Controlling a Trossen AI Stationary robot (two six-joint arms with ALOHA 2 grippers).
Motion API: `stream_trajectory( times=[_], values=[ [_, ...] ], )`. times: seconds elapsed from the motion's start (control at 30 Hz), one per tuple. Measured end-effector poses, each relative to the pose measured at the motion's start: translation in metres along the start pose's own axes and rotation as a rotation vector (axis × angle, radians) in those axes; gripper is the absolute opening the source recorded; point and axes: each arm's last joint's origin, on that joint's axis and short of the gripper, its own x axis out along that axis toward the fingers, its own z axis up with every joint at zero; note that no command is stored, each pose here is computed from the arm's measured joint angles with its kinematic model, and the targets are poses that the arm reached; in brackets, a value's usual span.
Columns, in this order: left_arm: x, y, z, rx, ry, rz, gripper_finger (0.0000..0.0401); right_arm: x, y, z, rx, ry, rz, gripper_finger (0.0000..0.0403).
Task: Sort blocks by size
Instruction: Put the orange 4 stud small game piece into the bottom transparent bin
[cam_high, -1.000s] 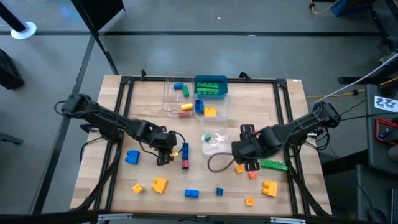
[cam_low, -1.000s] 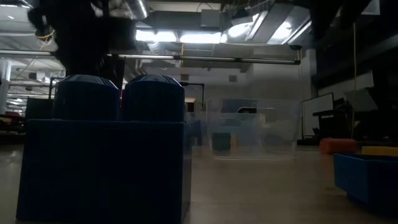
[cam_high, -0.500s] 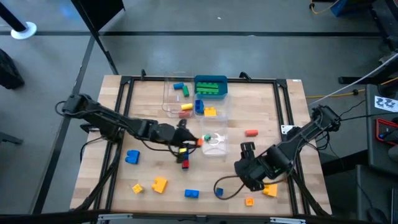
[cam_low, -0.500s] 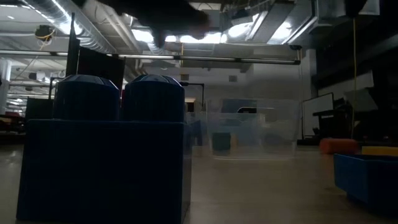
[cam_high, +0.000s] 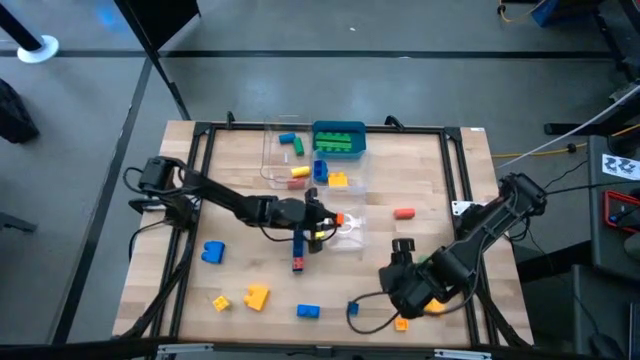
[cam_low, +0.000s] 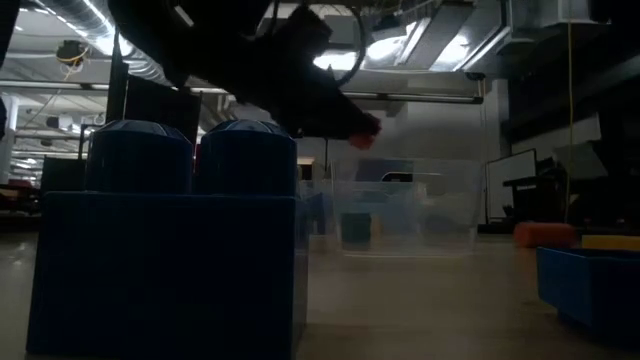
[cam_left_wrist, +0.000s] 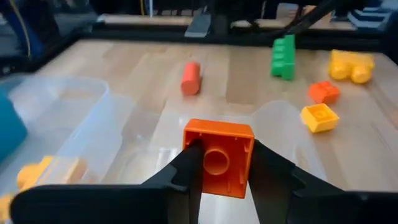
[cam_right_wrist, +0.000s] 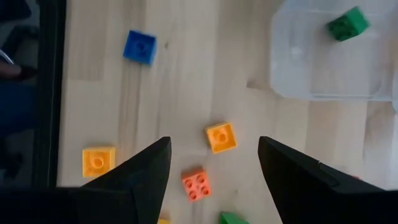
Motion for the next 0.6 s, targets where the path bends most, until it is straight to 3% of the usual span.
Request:
stream_trajectory(
  times=[0.2,0.3,0.43,0.6],
  values=[
    [0.003,0.009,-0.001,-0.165,0.01,0.026,0.0162,0.014,0.017,-0.005,-0.052,0.045,-0.012,0.0241],
    [0.003,0.013,-0.004,-0.355,0.034,0.039,0.0186,0.02,0.024,-0.007,-0.073,0.062,-0.021,0.0241],
    [0.004,0.016,-0.005,-0.532,0.066,0.005,0.0195,0.025,0.026,-0.007,-0.122,0.045,-0.068,0.0241],
    [0.004,0.017,-0.005,-0.736,0.068,-0.001,0.0196,0.023,0.017,-0.003,-0.244,-0.027,-0.222,0.0241]
  ],
)
